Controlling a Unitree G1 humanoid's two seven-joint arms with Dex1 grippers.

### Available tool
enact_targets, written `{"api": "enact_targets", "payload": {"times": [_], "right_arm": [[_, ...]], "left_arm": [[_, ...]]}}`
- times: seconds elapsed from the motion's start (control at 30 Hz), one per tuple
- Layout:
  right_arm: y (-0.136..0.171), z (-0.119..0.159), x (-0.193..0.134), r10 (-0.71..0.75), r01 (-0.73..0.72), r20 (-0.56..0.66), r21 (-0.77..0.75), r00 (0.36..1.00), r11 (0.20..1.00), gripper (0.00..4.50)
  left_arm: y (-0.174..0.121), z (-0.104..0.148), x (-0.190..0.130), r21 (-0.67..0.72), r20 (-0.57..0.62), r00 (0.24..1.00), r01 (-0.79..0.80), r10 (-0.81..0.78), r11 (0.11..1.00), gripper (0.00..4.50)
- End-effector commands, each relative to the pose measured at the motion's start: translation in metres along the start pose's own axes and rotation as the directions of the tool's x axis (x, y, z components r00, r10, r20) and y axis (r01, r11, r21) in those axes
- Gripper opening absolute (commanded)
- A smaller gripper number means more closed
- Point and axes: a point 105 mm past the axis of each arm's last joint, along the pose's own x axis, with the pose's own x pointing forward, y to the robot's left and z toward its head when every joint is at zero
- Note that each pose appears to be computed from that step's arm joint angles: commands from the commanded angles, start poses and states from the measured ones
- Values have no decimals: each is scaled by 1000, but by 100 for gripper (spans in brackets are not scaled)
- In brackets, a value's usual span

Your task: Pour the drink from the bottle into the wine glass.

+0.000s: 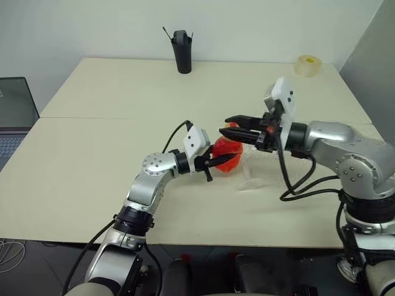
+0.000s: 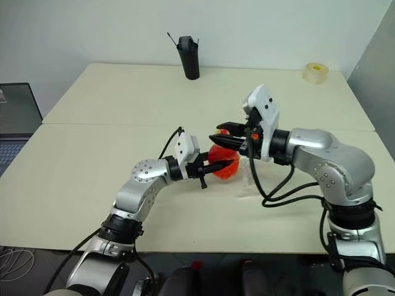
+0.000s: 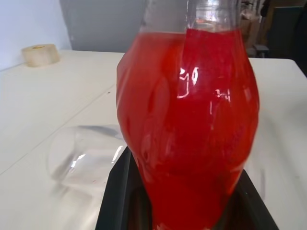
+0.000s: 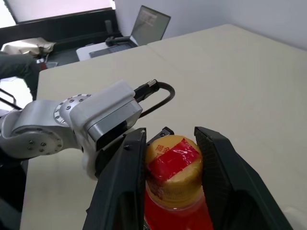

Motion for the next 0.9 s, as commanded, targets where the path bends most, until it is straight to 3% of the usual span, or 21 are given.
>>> {"api": "enact_targets", "payload": {"times": [0.03, 0.43, 0.9], "right_arm": [[7, 18, -7, 157, -154, 43, -66, 987, 986, 123], [3, 33, -22, 378, -371, 31, -137, 925, 919, 123], [4, 33, -26, 404, -396, 29, -135, 914, 908, 123]], "left_arm": [[8, 17, -3, 54, 44, 999, -29, 27, 998, 77], [4, 16, -5, 50, 36, 999, -25, 23, 998, 76], [-6, 12, -7, 14, 10, 1000, 28, -28, 1000, 76]]}}
